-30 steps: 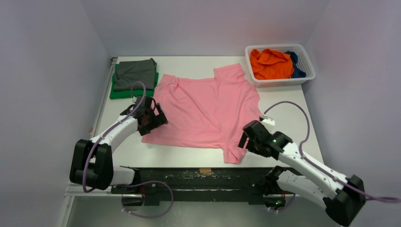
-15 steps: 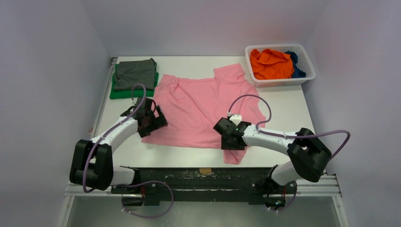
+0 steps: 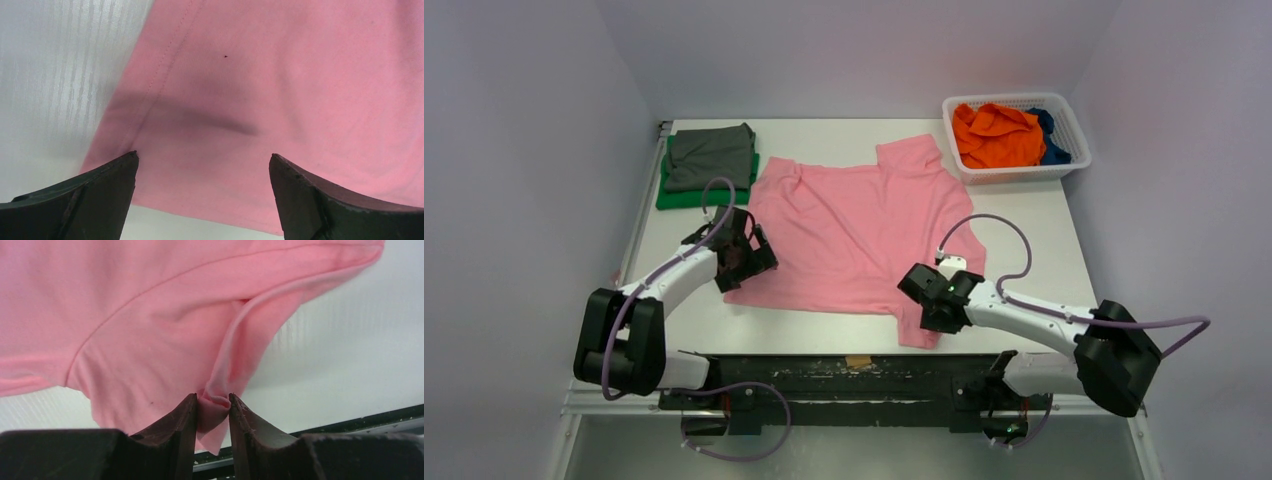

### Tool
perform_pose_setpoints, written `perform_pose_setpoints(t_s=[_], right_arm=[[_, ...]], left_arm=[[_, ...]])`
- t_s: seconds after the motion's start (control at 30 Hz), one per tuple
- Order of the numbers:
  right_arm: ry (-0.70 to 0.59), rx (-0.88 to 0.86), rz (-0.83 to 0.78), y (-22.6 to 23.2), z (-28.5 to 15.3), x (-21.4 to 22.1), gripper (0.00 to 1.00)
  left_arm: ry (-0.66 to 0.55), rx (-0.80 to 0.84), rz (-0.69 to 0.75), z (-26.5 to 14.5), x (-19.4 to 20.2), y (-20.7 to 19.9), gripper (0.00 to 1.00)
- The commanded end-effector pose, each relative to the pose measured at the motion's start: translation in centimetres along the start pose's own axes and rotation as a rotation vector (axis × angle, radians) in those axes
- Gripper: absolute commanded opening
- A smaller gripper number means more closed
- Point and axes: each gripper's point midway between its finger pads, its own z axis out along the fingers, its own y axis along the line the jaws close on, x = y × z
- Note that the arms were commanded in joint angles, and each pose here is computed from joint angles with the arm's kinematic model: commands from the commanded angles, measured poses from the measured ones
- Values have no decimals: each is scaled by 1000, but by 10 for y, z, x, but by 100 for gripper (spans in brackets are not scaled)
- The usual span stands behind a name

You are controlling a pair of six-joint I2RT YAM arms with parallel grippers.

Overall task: Fold and stack the t-shirts
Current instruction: Flatten out the tshirt

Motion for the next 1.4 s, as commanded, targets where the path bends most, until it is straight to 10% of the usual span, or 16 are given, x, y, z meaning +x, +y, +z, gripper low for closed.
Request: perform_pose_setpoints(t_s=[0.0,0.2,0.43,0.7,1.0,1.37], right_arm=[[-5,31,44,-15,2,6,25],[-11,39,71,-18,4,9,0],[-75,131,347,-67,-37,2,1],[-70,-41,641,-96,-74,12,20],[-197,-158,583,-86,-94,-22,81],[-423,-220,222,21,-77,-174,92]], left_arm=[[-33,-9,-12,0,-10,-2,100],[-33,-20,-13,-1,-11,0,100],[-43,-26,-23,-4,-12,2,100],[-85,-32,-37,-20,-19,5,100],[-178,71,-40,-58,-39,-13,100],[-88,247,84,-44,-86,-96,100]])
